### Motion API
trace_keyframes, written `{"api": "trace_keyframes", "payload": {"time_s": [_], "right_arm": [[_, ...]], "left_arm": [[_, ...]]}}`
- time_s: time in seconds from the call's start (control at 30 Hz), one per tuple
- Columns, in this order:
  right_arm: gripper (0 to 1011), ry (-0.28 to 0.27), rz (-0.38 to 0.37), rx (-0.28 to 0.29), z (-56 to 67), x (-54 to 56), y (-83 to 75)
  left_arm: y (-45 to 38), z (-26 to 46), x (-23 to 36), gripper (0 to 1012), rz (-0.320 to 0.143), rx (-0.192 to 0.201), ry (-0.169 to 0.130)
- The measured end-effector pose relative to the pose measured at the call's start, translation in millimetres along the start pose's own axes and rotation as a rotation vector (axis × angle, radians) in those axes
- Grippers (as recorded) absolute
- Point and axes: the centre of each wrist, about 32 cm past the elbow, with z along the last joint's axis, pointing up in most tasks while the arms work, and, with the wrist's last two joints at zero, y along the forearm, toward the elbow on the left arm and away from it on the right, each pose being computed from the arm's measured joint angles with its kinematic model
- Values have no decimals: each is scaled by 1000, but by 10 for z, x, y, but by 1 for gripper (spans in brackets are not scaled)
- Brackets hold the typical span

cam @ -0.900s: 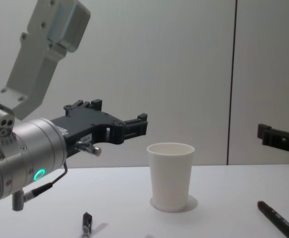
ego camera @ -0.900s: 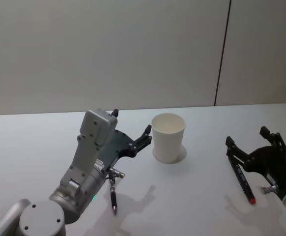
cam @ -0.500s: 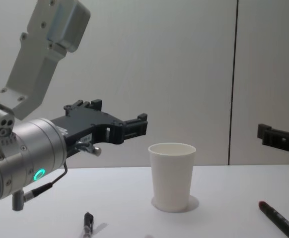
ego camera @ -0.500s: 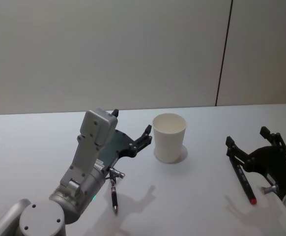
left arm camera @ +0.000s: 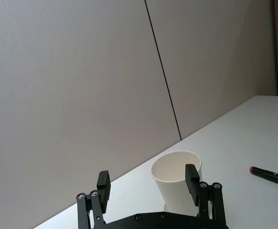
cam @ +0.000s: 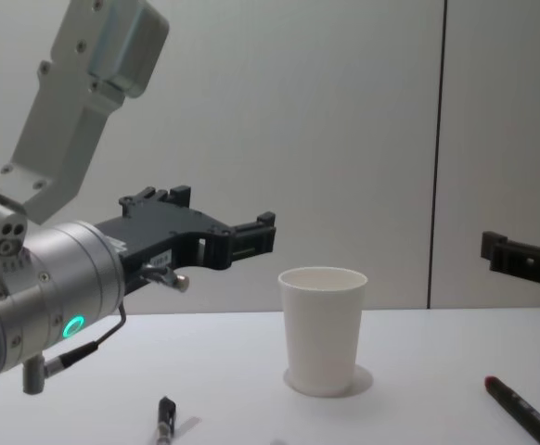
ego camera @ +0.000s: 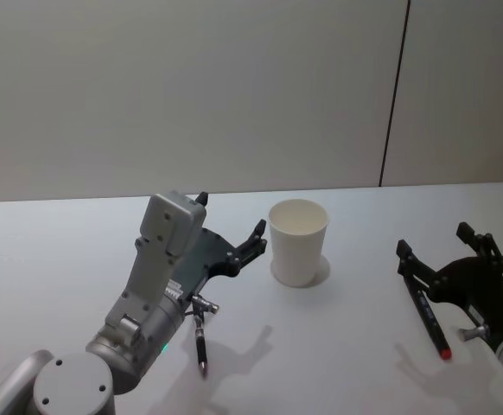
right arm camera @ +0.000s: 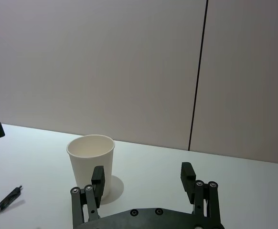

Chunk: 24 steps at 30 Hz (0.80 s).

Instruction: Place the pen into the pen holder.

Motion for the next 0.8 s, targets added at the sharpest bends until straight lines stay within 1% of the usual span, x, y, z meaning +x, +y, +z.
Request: {"api": "trace_keyframes", "payload": {"time_s": [0.33, 0.57, 0.8], "right_arm": [[1001, -3, 1, -4, 10, -15, 13], [1001, -20, -8, -33, 84, -122, 95], [1001, -27, -30, -70, 165, -192, 165]], "left_arm": [[0, 0, 0, 1000, 0, 0, 0], [0, 0, 0, 1000, 0, 0, 0], [0, 0, 0, 1000, 0, 0, 0]]}}
